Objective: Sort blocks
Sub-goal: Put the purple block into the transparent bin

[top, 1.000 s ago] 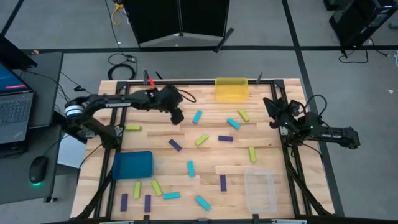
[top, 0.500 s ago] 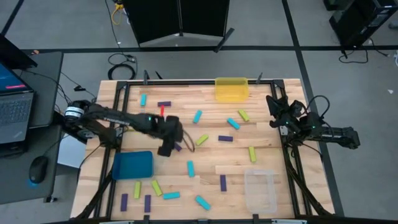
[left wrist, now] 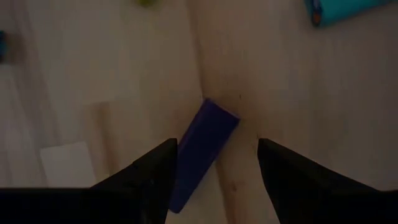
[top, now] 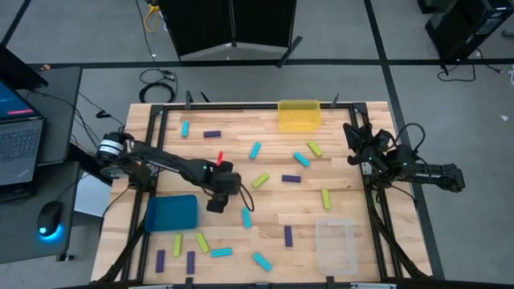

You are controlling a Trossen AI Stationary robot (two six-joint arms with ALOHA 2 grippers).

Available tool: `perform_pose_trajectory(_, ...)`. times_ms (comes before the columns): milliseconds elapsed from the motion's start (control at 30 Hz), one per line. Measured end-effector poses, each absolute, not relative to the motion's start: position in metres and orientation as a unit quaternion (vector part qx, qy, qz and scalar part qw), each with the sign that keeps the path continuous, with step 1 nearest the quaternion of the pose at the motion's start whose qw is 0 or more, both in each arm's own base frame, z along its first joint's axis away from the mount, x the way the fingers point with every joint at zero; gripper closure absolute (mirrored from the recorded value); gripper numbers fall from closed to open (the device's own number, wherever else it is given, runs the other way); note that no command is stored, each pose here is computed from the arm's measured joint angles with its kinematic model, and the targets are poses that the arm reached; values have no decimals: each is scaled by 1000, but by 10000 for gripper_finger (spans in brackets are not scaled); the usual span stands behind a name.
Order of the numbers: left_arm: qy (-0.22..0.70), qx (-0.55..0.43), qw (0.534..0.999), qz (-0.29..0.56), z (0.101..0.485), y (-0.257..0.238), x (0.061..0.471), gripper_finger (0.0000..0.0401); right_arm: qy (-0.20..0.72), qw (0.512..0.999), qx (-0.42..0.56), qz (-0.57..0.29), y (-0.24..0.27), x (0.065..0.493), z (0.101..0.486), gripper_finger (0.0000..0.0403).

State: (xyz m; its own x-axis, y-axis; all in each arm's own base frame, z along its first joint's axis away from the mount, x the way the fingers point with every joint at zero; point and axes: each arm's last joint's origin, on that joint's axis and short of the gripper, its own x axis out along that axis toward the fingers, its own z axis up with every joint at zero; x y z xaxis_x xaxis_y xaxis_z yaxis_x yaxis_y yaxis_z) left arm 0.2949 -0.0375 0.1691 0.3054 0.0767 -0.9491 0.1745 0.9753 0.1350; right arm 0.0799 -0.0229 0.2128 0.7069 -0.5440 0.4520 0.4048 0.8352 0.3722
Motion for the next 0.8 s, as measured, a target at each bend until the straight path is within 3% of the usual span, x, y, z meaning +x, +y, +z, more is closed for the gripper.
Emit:
perform_pose_trajectory(633, 611, 86, 784, -63, 143, -28, 306, 170, -271, 919, 133, -253, -22, 82, 210, 359)
perform_pose_trajectory(800, 611, 83, 784, -68, 143, -24, 306, 204, -270, 920, 133, -253, -22, 82, 210, 359)
